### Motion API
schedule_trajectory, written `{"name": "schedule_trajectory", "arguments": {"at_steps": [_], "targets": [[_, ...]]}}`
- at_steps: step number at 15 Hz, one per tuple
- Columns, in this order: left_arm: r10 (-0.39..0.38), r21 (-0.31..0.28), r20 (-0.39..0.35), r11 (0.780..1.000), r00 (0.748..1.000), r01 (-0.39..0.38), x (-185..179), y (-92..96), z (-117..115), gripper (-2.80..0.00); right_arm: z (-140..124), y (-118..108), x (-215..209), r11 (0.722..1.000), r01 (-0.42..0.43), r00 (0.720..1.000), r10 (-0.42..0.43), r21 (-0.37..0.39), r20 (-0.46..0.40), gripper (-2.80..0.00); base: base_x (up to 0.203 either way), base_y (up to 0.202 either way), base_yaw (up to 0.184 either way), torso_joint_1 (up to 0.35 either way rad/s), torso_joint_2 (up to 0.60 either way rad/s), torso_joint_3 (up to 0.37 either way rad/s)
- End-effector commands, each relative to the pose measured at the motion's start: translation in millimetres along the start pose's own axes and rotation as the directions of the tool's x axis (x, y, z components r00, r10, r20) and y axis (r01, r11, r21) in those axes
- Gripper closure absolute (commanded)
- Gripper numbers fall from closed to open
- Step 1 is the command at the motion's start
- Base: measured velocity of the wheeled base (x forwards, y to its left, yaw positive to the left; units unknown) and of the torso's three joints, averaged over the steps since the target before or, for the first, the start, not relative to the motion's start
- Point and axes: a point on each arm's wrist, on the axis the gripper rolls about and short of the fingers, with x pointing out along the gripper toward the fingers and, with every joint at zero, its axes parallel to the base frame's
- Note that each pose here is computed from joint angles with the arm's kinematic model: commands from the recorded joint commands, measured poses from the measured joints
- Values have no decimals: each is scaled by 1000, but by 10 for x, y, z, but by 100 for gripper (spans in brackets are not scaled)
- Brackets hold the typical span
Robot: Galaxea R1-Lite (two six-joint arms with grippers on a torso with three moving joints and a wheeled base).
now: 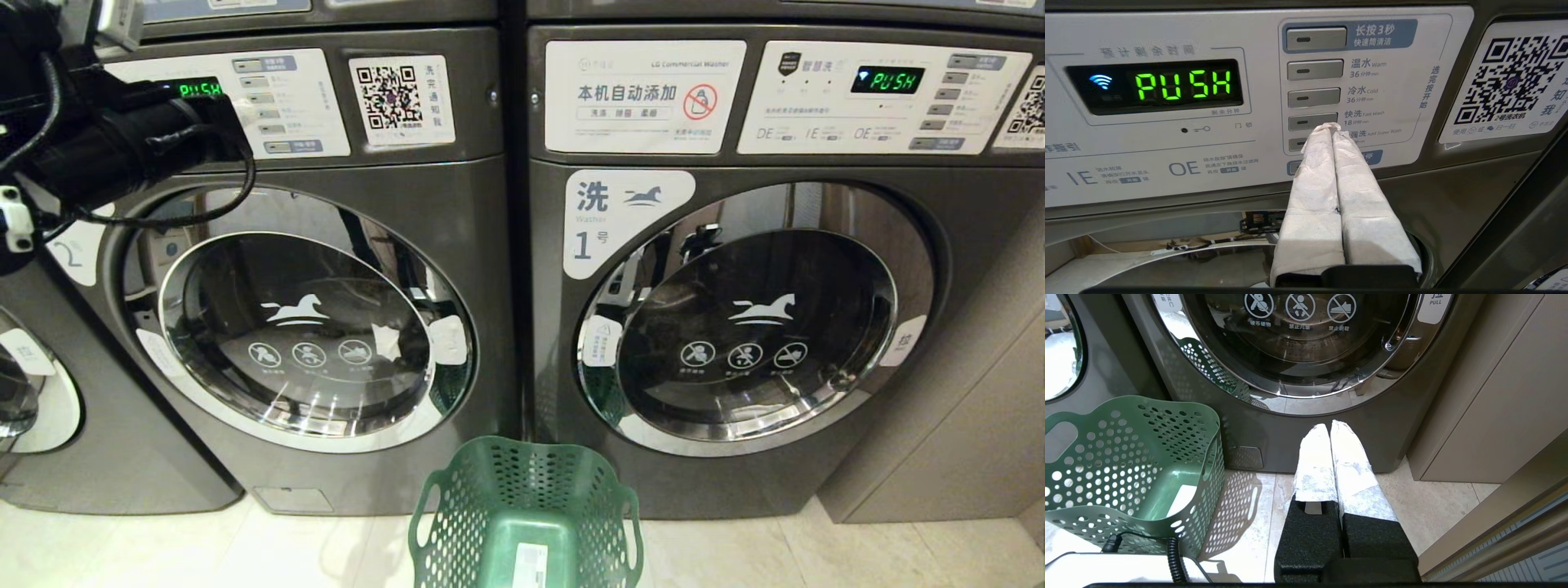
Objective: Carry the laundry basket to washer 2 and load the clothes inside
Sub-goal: Press the washing machine switch
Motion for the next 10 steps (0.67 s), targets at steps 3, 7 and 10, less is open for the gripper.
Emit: {"name": "schedule_trajectory", "arguments": {"at_steps": [3,7,10], "targets": [[13,0,-8,1000,1000,-13,41,53,-45,0,-1,0,1,1000,1,1000,-1,6,-2,0,0,0,0,0,0,0],[29,3,-7,1000,1000,-29,91,120,-62,0,-1,0,1,1000,1,1000,-1,6,-2,0,0,0,0,0,0,0],[30,5,2,1000,1000,-30,143,134,-55,0,-1,0,1,1000,1,1000,-1,6,-2,0,0,0,0,0,0,0]]}}
